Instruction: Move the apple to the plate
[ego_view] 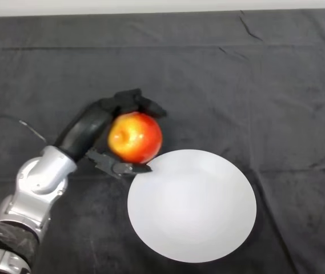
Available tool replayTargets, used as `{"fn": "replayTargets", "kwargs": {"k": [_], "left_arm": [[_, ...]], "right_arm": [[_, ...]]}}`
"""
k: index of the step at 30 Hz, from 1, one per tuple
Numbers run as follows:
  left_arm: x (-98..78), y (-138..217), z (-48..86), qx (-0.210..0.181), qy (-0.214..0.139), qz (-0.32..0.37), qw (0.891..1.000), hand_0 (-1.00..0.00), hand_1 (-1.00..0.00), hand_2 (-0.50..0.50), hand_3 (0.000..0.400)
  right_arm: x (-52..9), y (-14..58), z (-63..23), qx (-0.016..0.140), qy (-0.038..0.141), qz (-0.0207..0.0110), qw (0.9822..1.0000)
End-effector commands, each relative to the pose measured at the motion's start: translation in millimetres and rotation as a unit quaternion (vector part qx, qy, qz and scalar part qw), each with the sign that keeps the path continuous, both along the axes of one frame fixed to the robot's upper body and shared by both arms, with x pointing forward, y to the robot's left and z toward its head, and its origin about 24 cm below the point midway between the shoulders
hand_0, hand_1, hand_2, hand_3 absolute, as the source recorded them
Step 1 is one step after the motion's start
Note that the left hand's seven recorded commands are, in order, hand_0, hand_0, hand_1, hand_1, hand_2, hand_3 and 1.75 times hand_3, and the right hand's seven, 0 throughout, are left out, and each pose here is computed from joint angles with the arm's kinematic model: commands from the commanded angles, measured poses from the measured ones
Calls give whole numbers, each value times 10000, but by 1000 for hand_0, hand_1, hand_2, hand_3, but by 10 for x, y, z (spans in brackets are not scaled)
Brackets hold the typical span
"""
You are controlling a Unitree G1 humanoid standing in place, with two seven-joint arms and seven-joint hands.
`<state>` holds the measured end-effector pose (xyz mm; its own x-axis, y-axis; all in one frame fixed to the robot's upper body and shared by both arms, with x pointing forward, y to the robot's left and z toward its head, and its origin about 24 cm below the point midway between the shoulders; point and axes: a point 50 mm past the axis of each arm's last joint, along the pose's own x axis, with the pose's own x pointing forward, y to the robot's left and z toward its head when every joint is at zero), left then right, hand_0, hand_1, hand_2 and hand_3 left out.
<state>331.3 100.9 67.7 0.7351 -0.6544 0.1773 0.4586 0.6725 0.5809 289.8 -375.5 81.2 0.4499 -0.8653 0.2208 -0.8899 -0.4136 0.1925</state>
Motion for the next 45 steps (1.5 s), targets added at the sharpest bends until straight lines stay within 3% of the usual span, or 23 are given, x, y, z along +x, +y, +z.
{"fn": "replayTargets", "kwargs": {"k": [1,14,25,26,27,28,29,30,31,32,33,45], "left_arm": [[73,-105,143,115,-210,-204,9995,-1000,-1000,0,400],[44,-348,2,338,308,-769,9960,-1000,-1000,0,400],[40,-388,-37,467,544,-1014,9923,-1000,-1000,0,400],[38,-388,-40,472,556,-1028,9920,-1000,-820,-90,400],[37,-389,-42,476,566,-1040,9918,-1000,-753,-124,400],[36,-390,-43,480,573,-1050,9917,-753,-161,-296,301],[35,-391,-44,484,580,-1059,9915,-706,-39,-333,282],[35,-392,-44,487,585,-1066,9914,-576,0,-288,231],[35,-393,-44,490,588,-1074,9913,-361,0,-180,144],[34,-394,-44,494,591,-1079,9912,-235,0,-118,94],[34,-394,-44,497,592,-1083,9911,0,0,0,0],[62,-353,1,500,539,-1058,9917,0,0,0,0]], "right_arm": [[-58,-102,64,-98,-50,-148,9998],[-58,-102,64,-98,-51,-149,9998],[-58,-103,64,-95,-55,-149,9998],[-58,-103,64,-94,-55,-149,9998],[-58,-103,64,-94,-55,-149,9998],[-58,-103,64,-94,-56,-149,9998],[-58,-103,64,-94,-56,-149,9998],[-58,-103,64,-93,-56,-149,9998],[-58,-103,64,-93,-57,-149,9998],[-58,-103,64,-93,-57,-149,9998],[-58,-103,64,-93,-57,-150,9998],[-59,-103,64,-91,-59,-150,9998]]}}
